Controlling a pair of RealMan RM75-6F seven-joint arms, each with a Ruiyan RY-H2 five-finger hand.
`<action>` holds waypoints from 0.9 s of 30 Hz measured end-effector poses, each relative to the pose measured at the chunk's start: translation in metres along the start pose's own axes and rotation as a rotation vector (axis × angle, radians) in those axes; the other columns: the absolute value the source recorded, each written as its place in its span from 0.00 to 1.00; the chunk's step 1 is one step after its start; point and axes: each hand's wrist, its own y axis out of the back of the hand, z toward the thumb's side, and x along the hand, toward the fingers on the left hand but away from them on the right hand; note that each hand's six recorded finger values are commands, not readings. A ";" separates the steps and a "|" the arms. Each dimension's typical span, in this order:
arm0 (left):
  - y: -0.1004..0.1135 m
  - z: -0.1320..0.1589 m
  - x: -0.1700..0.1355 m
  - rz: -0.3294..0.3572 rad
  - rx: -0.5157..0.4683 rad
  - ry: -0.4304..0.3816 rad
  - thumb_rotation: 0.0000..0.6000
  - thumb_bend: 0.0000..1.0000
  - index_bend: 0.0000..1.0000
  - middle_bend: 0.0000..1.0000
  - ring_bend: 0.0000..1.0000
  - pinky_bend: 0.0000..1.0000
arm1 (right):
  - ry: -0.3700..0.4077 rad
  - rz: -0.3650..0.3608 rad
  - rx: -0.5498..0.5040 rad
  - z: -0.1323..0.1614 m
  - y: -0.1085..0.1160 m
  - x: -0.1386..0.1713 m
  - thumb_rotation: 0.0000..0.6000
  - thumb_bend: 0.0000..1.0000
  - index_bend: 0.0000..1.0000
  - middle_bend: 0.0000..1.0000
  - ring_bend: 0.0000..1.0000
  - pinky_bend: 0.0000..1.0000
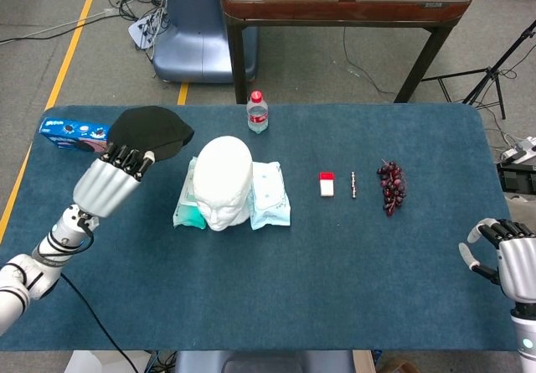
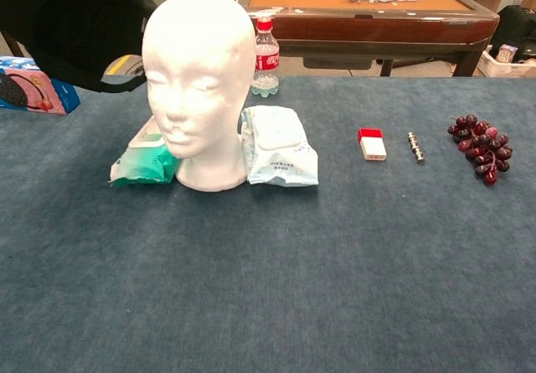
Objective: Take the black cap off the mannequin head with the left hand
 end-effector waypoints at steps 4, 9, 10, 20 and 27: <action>-0.006 0.000 -0.025 -0.019 -0.005 -0.047 1.00 0.56 0.65 0.75 0.62 0.68 | -0.004 0.005 0.002 0.000 -0.001 -0.001 1.00 0.29 0.60 0.52 0.46 0.48; -0.006 0.012 -0.056 -0.038 -0.028 -0.126 1.00 0.56 0.65 0.75 0.62 0.68 | -0.002 0.003 0.002 0.000 -0.001 0.000 1.00 0.29 0.60 0.52 0.46 0.48; -0.007 0.014 -0.062 -0.048 -0.034 -0.140 1.00 0.56 0.65 0.75 0.61 0.68 | -0.002 0.002 0.002 0.000 -0.001 0.000 1.00 0.29 0.60 0.52 0.46 0.48; -0.026 0.030 -0.106 -0.231 -0.013 -0.158 1.00 0.56 0.65 0.71 0.58 0.68 | -0.003 0.007 0.005 0.000 -0.002 0.000 1.00 0.29 0.60 0.52 0.46 0.48; -0.027 0.042 -0.131 -0.364 -0.026 -0.100 1.00 0.56 0.61 0.69 0.55 0.68 | -0.006 0.008 0.006 0.000 -0.002 0.000 1.00 0.29 0.60 0.52 0.46 0.48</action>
